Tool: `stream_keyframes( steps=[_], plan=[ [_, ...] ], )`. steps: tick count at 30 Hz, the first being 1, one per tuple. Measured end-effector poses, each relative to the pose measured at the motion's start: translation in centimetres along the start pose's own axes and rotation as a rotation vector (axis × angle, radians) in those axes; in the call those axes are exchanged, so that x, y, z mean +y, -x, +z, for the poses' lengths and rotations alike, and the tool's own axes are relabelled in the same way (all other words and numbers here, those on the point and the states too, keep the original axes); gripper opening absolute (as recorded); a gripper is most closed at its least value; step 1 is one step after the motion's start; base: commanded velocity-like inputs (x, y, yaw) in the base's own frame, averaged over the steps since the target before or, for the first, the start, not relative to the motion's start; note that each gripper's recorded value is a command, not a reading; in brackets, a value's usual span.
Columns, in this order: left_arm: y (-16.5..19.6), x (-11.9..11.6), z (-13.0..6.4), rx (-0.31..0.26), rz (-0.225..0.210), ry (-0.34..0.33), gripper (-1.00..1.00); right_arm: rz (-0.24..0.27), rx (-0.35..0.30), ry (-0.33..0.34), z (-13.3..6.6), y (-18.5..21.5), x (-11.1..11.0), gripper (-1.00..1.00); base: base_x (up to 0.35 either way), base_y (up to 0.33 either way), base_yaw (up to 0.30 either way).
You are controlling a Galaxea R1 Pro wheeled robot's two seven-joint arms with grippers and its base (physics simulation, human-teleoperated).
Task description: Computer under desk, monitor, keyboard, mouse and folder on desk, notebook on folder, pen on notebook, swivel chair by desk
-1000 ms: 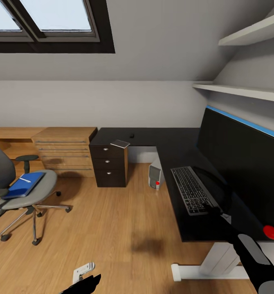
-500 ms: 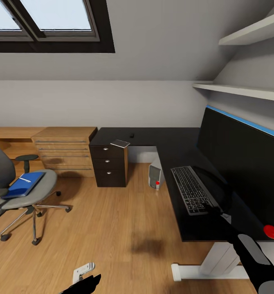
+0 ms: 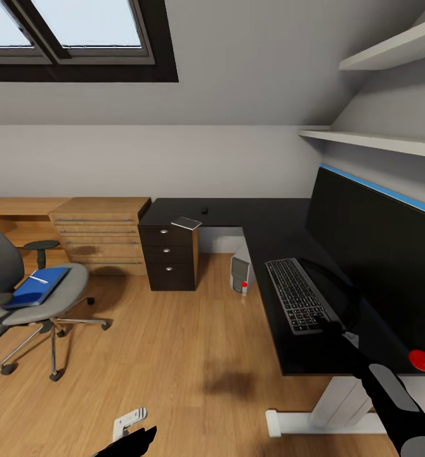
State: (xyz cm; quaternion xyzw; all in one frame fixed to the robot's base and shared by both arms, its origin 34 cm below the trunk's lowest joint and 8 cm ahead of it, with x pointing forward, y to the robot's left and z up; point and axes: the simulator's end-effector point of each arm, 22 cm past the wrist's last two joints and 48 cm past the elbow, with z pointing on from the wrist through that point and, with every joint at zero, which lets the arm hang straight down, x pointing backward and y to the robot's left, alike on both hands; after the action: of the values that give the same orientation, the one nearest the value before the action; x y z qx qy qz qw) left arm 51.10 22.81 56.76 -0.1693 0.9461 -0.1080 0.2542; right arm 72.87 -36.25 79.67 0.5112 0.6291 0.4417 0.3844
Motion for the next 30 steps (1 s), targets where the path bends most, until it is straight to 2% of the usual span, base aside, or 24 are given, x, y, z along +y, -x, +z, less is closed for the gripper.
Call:
stream_keyframes(
  steps=[19, 20, 21, 30],
  plan=[
    [0.0, 0.0, 0.0, 0.000, 0.001, 0.000, 1.00, 0.000, 0.000, 0.000, 0.0, 0.0, 0.0, -1.00, 0.000, 0.000, 0.000],
    [0.0, 0.0, 0.0, 0.000, 0.001, 0.000, 1.00, 0.000, 0.000, 0.000, 0.0, 0.0, 0.0, 1.00, 0.000, 0.000, 0.000],
    [0.0, 0.0, 0.0, 0.001, 0.001, 0.000, 1.00, -0.016, 0.001, -0.072, -0.1, 0.0, -1.7, 1.00, 0.000, 0.000, 0.000],
    [0.0, 0.0, 0.0, 0.001, 0.001, -0.001, 1.00, -0.016, 0.000, -0.072, -0.1, 0.1, -1.7, 1.00, 0.000, 0.000, 0.000]
  ],
)
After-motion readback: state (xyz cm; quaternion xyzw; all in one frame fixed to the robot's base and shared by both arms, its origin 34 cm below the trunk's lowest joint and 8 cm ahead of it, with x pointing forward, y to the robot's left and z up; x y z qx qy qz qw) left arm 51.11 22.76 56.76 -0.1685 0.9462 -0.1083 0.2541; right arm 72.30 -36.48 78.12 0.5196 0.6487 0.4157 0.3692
